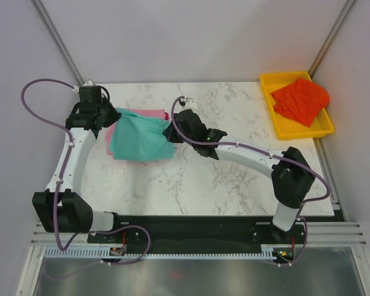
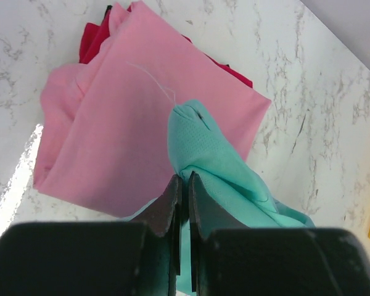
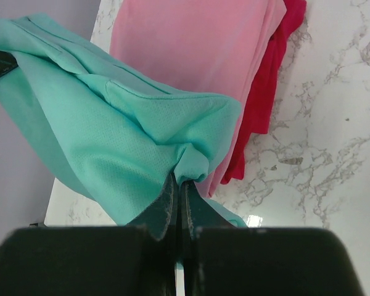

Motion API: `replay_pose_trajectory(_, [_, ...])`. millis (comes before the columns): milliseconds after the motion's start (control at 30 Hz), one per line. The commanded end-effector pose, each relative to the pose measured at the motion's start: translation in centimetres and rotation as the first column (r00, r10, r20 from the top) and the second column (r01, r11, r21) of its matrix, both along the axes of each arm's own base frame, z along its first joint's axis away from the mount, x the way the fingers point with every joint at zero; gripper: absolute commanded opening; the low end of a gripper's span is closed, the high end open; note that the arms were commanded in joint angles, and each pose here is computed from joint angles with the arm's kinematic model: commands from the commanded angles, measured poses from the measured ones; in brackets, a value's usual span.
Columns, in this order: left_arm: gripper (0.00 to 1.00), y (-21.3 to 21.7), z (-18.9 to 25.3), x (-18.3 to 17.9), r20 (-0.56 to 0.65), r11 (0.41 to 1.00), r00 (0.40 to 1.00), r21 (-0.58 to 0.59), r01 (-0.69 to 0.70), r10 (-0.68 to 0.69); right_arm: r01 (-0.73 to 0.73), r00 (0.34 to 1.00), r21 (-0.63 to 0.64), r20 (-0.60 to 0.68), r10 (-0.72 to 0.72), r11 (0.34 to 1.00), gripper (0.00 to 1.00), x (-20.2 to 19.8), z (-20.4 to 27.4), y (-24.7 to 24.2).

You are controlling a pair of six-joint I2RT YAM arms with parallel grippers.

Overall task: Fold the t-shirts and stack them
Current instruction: Neatly place the folded tshirt to the corner

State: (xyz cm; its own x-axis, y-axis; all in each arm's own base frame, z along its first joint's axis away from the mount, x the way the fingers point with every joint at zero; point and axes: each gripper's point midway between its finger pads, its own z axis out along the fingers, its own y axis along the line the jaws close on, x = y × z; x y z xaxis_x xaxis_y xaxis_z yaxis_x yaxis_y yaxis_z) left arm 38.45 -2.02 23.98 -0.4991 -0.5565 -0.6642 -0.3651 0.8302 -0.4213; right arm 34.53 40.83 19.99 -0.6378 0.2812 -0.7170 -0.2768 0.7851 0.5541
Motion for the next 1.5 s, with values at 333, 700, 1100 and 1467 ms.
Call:
replay_pose_trajectory(333, [0.02,6.4,1.3,3.4,-0.002,0.996,0.999,0.073,-0.054,0.055,-0.015,0.994,-0.005,0.112,0.015,1.000,0.00,2.2,1.5,4.2])
replay_pose_trajectory(700, [0.02,6.9,-2.6,9.0,-0.071,0.998,0.997,0.054,-0.025,0.029,0.079,0.983,-0.060,0.172,-0.067,0.995,0.01,5.5,-0.6,4.8])
replay_pose_trajectory(1100, [0.73,6.4,-2.3,13.8,-0.008,0.999,0.999,0.010,0.051,-0.051,0.326,0.921,-0.105,0.258,-0.291,0.939,0.81,10.6,-1.7,0.1])
replay_pose_trajectory(1467, [0.62,3.8,2.4,9.9,0.089,0.993,0.993,-0.082,0.083,-0.075,0.007,0.964,-0.049,0.267,0.006,0.999,0.51,9.9,2.0,2.2])
